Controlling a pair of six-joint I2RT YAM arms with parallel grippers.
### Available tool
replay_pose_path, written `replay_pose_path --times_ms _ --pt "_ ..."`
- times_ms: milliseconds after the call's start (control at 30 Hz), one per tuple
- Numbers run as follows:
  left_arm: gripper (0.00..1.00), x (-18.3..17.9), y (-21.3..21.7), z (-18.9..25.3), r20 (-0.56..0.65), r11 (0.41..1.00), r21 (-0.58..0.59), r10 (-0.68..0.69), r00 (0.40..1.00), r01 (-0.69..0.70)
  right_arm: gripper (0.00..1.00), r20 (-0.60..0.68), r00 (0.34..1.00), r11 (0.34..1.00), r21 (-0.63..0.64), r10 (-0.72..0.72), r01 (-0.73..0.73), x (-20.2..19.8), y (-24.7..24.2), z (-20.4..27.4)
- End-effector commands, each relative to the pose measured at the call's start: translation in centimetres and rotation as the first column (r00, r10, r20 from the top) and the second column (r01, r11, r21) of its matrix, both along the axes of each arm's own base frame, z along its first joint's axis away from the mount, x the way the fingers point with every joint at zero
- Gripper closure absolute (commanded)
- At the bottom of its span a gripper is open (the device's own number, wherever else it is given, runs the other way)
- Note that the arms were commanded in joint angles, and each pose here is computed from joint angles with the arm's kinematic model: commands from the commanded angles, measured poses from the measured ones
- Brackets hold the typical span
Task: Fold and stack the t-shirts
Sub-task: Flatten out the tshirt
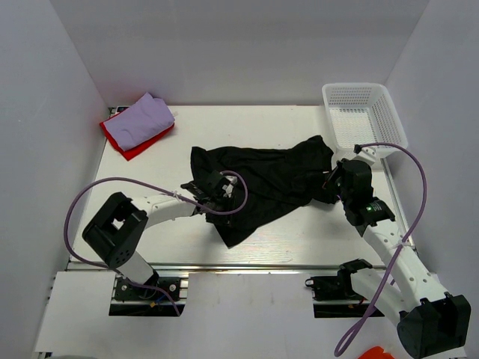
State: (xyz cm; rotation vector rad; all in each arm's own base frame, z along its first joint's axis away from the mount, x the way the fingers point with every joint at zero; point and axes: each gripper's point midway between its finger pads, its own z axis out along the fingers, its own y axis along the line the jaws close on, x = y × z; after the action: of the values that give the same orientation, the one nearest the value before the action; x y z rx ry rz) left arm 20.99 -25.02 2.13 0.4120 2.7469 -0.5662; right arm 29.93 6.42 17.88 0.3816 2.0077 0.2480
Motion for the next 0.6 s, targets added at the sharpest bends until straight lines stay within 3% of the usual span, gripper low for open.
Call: replay_pose_path --times_ms 0,167,300,500,533,567 --pt "0.47 0.8 0.6 0.9 0.039 0.997 0.073 0.026 0.999 -0.028 1.0 0.022 1.0 1.0 -0.015 -0.01 0.011 0.3 -0.4 0.4" --pt "0.46 1.0 1.9 0.9 0.06 0.987 0.149 0.045 0.997 -0.053 1.0 0.02 1.0 1.0 -0.013 -0.006 0.007 0.3 -0.3 0.3" --pt "0.64 1.0 0.6 0.7 0.055 0.994 0.108 0.013 0.998 -0.019 1.0 0.021 1.0 1.0 -0.008 -0.005 0.005 0.4 -0.3 0.4" --pt "0.65 1.1 -0.3 0.4 0.046 0.997 0.074 0.0 0.999 -0.003 1.0 0.02 1.0 1.0 -0.011 -0.002 0.002 0.3 -0.3 0.4" --pt "0.69 1.0 -0.5 0.4 0.04 0.998 0.068 -0.004 0.999 0.001 1.0 0.021 1.0 1.0 -0.01 -0.004 0.004 0.3 -0.3 0.4" --pt "0.82 0.7 -0.7 0.4 0.04 0.998 0.068 -0.013 0.999 0.01 1.0 0.025 1.0 1.0 -0.01 -0.002 0.002 0.3 -0.3 0.5"
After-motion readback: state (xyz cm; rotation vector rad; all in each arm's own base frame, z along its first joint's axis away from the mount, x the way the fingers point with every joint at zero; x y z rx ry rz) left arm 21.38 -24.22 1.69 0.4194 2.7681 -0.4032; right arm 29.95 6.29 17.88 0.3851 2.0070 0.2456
